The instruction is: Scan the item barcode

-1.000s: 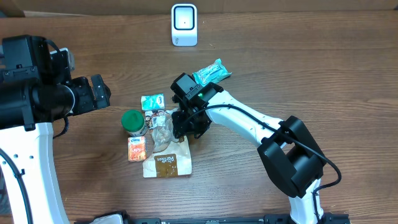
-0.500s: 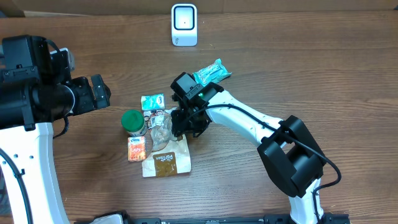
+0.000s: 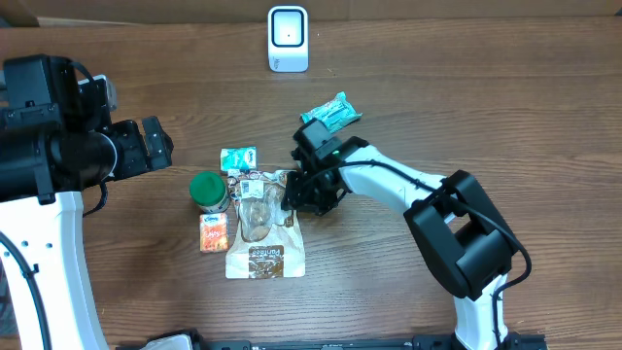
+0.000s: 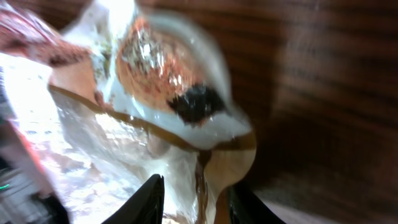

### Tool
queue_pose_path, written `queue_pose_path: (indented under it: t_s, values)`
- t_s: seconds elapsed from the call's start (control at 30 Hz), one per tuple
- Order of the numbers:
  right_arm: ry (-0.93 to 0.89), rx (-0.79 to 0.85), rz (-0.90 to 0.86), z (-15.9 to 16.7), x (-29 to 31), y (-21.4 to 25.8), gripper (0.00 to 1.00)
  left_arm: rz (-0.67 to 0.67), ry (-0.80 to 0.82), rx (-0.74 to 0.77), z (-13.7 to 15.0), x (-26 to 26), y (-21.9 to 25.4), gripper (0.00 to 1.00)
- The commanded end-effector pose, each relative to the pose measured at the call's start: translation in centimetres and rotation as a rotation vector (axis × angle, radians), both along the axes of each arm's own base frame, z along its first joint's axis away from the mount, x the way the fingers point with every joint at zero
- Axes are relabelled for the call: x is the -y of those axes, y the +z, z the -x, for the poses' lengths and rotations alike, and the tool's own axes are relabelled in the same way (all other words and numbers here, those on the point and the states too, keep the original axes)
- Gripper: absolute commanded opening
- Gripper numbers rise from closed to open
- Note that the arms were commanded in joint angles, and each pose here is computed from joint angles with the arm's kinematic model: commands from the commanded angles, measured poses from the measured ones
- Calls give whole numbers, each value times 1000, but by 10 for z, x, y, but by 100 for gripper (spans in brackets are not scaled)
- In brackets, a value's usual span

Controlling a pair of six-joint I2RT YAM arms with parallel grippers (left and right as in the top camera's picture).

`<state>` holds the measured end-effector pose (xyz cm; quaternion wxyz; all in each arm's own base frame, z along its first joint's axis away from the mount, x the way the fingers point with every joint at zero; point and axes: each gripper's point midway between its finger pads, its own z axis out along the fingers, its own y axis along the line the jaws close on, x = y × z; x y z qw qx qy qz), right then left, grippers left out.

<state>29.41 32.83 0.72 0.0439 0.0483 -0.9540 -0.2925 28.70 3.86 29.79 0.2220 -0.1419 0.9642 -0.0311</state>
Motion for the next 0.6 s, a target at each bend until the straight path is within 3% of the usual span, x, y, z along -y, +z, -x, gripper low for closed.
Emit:
queue_pose_path:
  t_s: [0.0, 0.23, 0.4, 0.57]
  values:
    - [4, -79, -105, 13, 2, -7, 34, -6, 10, 25, 0, -2, 8, 99]
    - [-22, -131, -272, 36, -10, -19, 34, -6, 10, 25, 0, -2, 8, 100]
    - [37, -57, -334, 44, -37, -12, 34, -6, 10, 25, 0, -2, 8, 100]
    - [-32, -14, -283, 39, -48, -18, 29, -6, 10, 25, 0, -2, 8, 100]
